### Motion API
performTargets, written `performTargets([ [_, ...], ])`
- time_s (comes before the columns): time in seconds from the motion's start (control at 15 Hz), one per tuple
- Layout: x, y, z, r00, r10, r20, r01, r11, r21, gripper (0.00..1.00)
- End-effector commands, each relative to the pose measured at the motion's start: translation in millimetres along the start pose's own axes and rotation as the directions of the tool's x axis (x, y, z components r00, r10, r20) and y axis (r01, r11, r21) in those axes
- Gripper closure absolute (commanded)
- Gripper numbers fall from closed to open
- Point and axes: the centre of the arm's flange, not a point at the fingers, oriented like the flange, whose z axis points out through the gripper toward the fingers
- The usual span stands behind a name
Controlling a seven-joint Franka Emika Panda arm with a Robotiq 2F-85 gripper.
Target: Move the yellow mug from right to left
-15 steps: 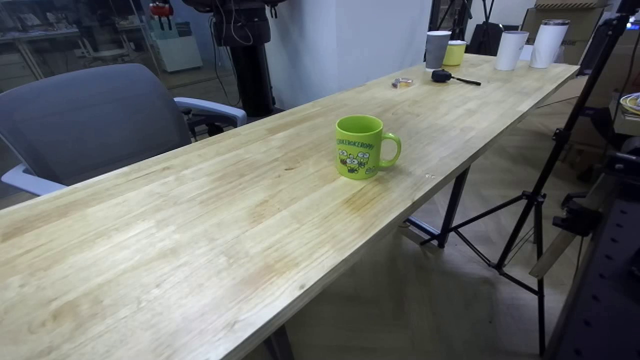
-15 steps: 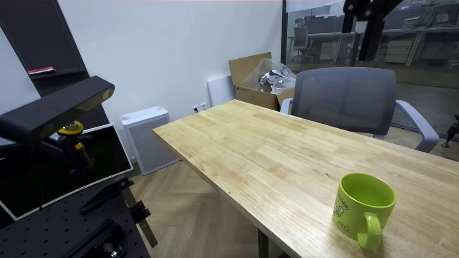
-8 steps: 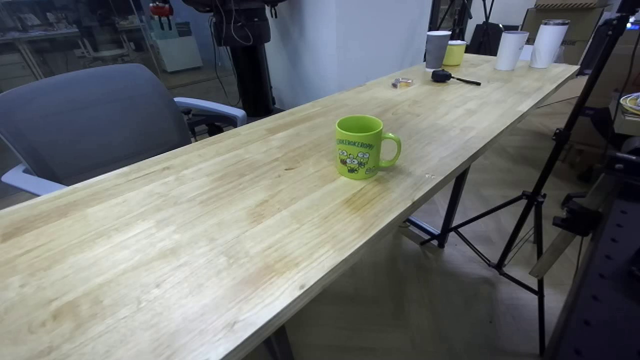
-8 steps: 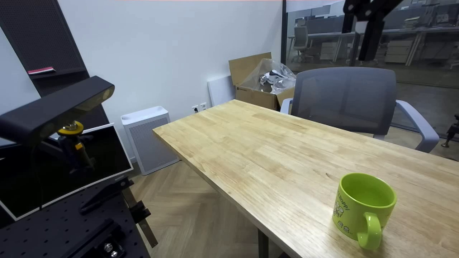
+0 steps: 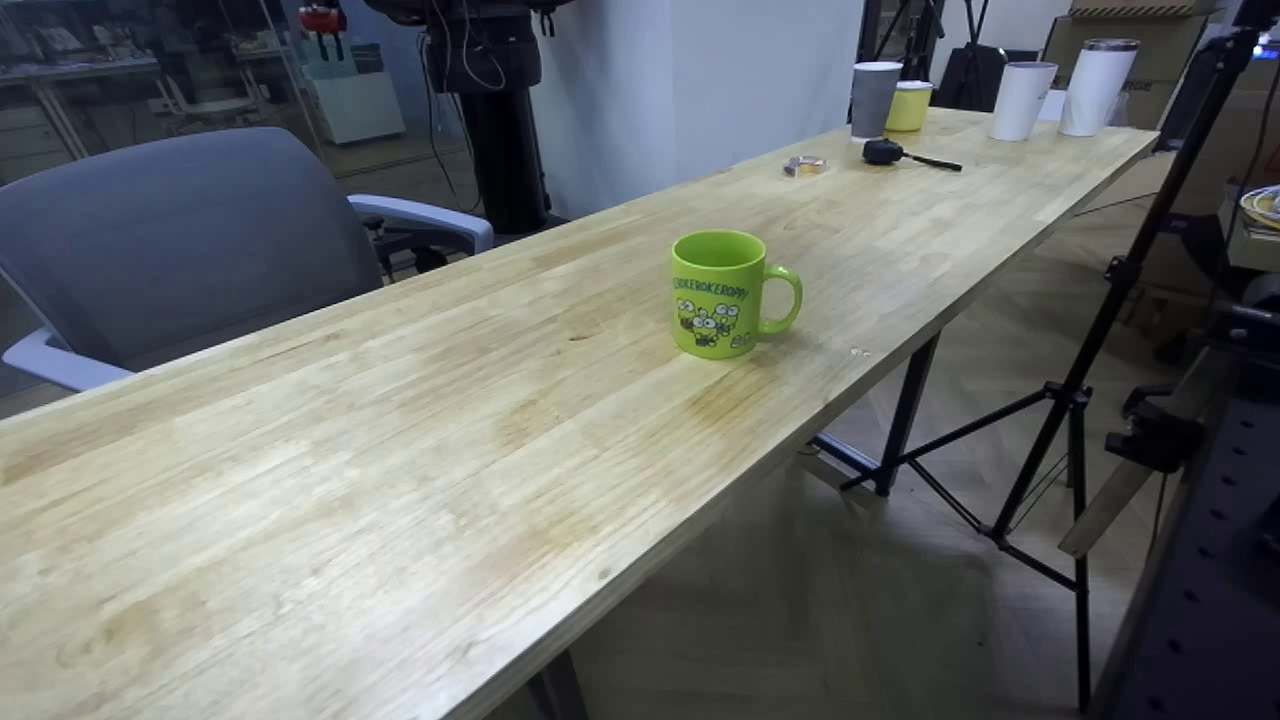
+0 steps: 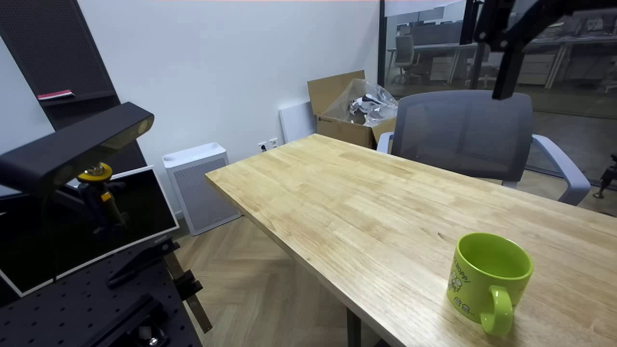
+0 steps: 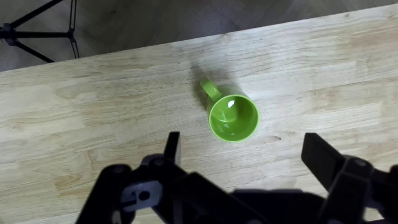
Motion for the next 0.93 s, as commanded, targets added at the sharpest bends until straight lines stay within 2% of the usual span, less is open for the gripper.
performTargets([
  [0.0, 41, 1, 24, 0.996, 0.080, -0.042, -0.080, 0.997, 0.001, 0.00],
  [0.33, 77, 1, 62, 0.986, 0.158, -0.054, -0.160, 0.987, -0.026, 0.00],
  [0.87, 107, -42, 109, 0.983, 0.184, -0.008, -0.184, 0.981, -0.066, 0.00],
])
